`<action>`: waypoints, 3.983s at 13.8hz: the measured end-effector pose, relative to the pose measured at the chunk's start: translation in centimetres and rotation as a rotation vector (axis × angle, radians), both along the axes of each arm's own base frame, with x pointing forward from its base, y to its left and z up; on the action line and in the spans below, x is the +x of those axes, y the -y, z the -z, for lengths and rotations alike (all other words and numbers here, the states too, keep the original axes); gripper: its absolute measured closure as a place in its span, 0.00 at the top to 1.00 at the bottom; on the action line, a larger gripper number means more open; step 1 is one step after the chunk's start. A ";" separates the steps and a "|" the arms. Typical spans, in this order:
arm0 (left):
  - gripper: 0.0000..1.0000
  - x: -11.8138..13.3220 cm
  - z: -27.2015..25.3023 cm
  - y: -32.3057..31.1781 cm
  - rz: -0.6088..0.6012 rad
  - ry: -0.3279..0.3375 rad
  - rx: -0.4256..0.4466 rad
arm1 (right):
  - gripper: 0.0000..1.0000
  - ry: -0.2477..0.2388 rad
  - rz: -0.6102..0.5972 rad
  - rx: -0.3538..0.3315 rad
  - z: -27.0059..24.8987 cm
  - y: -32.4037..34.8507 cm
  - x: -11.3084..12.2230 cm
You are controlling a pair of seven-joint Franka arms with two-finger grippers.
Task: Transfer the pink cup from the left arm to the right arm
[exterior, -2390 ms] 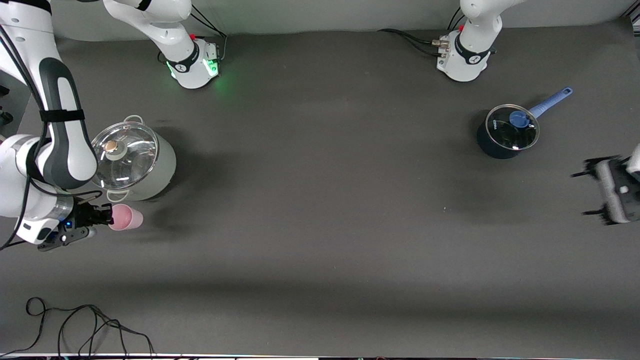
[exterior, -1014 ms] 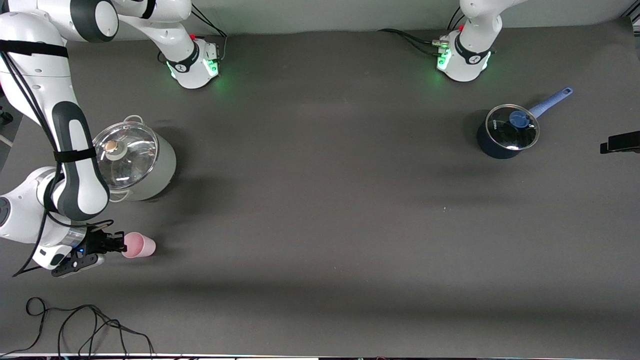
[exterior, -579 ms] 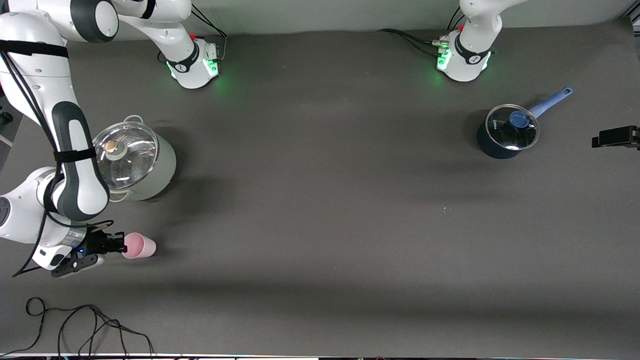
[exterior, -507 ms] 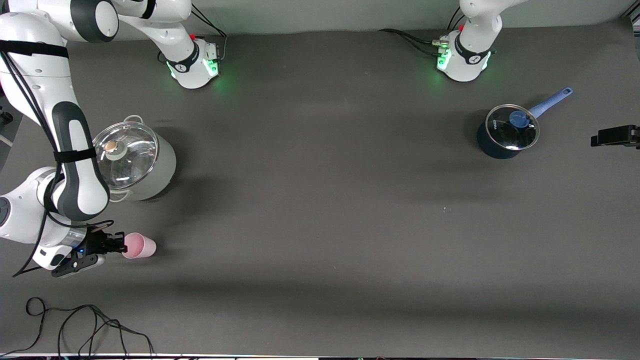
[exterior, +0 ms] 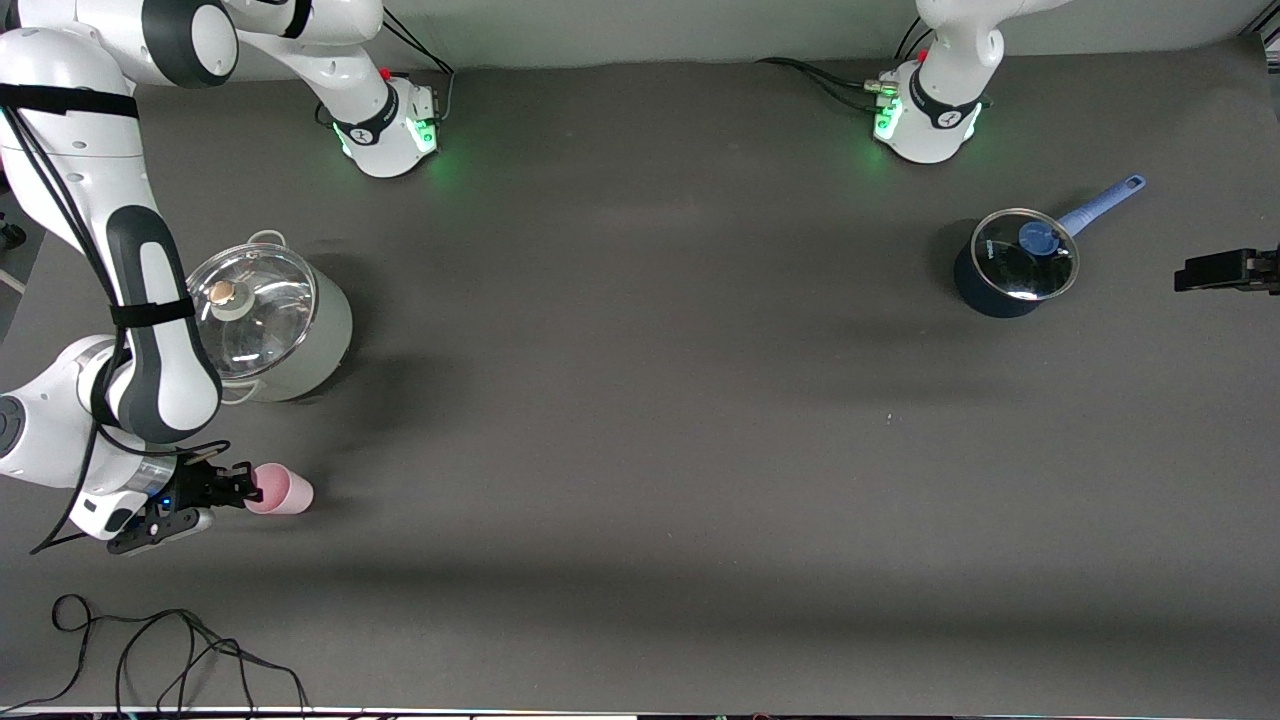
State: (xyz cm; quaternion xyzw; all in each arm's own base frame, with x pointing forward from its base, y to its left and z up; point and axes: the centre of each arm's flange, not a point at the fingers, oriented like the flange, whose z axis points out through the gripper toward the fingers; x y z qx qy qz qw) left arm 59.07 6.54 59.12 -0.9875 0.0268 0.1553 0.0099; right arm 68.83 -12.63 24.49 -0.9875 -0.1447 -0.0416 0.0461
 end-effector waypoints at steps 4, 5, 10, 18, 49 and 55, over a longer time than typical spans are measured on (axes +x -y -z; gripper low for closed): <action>1.00 -0.7 -0.6 0.8 0.006 0.064 -0.001 | 0.79 0.002 0.007 0.008 0.0 0.0 0.0; 1.00 -1.1 -0.6 0.9 0.009 0.100 -0.003 | 0.89 0.002 0.007 0.009 0.0 0.0 0.0; 1.00 -3.5 0.1 5.1 0.098 0.193 -0.002 | 1.00 0.006 0.007 0.009 -0.4 0.1 0.2; 1.00 -3.8 0.5 5.1 0.120 0.187 0.021 | 1.00 -0.072 0.106 0.072 -14.7 -1.0 0.3; 1.00 -4.6 -0.9 9.1 0.175 0.241 0.002 | 1.00 0.003 0.432 -0.034 -35.2 -8.1 -10.1; 1.00 -4.7 -0.9 8.9 0.172 0.232 0.005 | 1.00 0.002 0.403 -0.045 -35.3 -9.6 -10.7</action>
